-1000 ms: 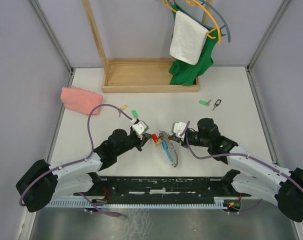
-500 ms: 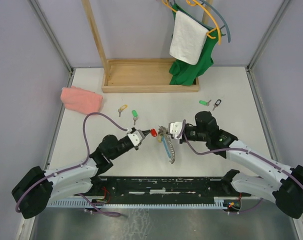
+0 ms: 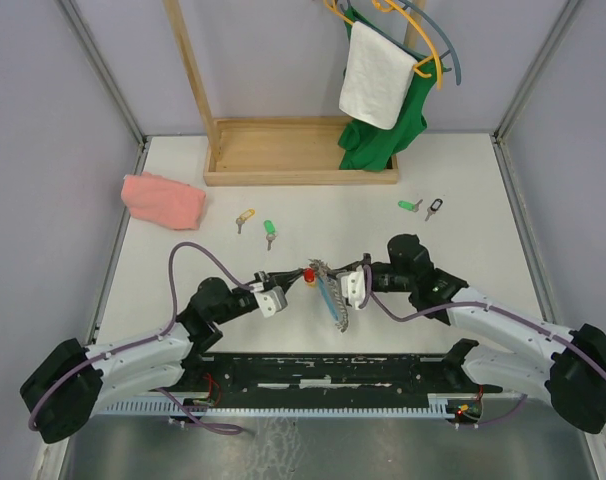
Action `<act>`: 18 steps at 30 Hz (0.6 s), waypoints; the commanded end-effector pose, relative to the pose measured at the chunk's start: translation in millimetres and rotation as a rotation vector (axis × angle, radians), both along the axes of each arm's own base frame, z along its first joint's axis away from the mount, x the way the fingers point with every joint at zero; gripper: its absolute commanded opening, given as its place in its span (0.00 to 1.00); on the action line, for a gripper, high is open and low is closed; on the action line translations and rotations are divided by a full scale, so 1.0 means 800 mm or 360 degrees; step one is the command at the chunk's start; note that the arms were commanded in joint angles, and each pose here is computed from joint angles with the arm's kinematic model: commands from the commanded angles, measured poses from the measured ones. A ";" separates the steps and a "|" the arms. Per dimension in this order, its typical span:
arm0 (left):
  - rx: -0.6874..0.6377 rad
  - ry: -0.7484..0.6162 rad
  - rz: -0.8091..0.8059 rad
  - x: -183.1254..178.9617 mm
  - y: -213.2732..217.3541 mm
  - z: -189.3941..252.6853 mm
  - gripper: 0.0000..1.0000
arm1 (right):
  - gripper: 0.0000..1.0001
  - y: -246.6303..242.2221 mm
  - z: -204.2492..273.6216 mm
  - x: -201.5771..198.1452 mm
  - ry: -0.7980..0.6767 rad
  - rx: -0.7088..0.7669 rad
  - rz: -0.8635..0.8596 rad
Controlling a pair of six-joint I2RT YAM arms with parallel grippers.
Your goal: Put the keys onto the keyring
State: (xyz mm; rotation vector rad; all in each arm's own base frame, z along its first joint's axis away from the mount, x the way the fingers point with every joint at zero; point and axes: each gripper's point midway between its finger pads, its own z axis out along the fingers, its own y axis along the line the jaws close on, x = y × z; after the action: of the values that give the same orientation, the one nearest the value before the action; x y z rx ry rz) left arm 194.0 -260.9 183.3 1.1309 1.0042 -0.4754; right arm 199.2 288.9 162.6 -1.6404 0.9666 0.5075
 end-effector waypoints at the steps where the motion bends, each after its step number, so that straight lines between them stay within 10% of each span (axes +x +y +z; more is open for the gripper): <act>1: 0.0068 -0.0196 -0.0093 -0.005 -0.008 0.005 0.03 | 0.01 0.007 0.047 0.001 -0.0385 0.0029 0.0101; 18: 0.0135 -0.0271 -0.0197 -0.015 -0.018 -0.006 0.03 | 0.01 0.006 0.034 0.012 -0.0562 -0.0092 0.0032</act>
State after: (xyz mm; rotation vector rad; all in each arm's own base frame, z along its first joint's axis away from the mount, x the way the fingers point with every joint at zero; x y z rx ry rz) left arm 184.4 -271.5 161.3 1.2934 0.9232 -0.4623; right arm 203.4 284.7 165.8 -1.7623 0.7942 0.2484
